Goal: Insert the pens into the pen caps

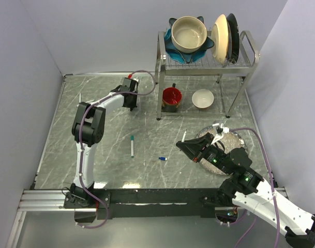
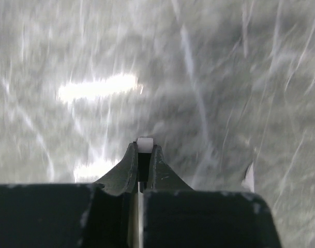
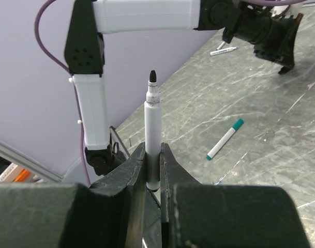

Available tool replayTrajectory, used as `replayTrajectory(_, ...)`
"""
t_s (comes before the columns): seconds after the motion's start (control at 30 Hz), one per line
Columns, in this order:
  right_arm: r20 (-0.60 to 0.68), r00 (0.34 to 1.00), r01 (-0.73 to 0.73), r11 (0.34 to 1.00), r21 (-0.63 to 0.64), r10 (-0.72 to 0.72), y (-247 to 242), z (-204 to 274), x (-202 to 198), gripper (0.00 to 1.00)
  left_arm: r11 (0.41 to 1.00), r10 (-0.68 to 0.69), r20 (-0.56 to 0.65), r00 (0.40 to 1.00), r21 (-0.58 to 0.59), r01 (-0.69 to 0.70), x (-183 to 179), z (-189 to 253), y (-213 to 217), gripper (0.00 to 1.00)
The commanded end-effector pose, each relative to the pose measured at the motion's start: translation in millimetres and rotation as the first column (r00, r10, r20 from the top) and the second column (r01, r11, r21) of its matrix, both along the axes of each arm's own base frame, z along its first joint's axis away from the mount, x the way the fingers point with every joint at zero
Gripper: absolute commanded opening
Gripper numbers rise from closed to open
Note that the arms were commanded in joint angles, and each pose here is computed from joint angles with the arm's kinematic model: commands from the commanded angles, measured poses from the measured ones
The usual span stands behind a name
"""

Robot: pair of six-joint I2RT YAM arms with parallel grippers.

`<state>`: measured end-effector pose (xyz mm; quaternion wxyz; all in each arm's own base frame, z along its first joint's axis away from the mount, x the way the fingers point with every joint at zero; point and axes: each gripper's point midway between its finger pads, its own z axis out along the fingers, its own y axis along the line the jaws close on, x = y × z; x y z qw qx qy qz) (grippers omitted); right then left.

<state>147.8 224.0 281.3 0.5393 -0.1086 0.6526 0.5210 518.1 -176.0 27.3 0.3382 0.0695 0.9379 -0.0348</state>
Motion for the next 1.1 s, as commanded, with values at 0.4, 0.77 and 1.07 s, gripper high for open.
replayTrajectory(0.4, -0.068, 0.996, -0.052, 0.998, -0.026, 0.050, 15, -6, 0, 0.00, 0.917, 0.185, -0.140, 0.973, -0.331, -0.222, -138, 35, 4, 0.01)
replayTrajectory(0.77, -0.132, 0.974, -0.190, 0.982, -0.020, 0.185, 55, -22, -6, 0.00, 0.559, 0.079, 0.314, 0.946, -0.800, 0.218, -212, 226, -46, 0.01)
replayTrajectory(1.07, -0.100, 0.951, -0.289, 0.956, 0.046, 0.292, 96, -7, -20, 0.00, 0.174, 0.115, 0.566, 0.816, -0.820, 0.545, -310, 328, -67, 0.01)
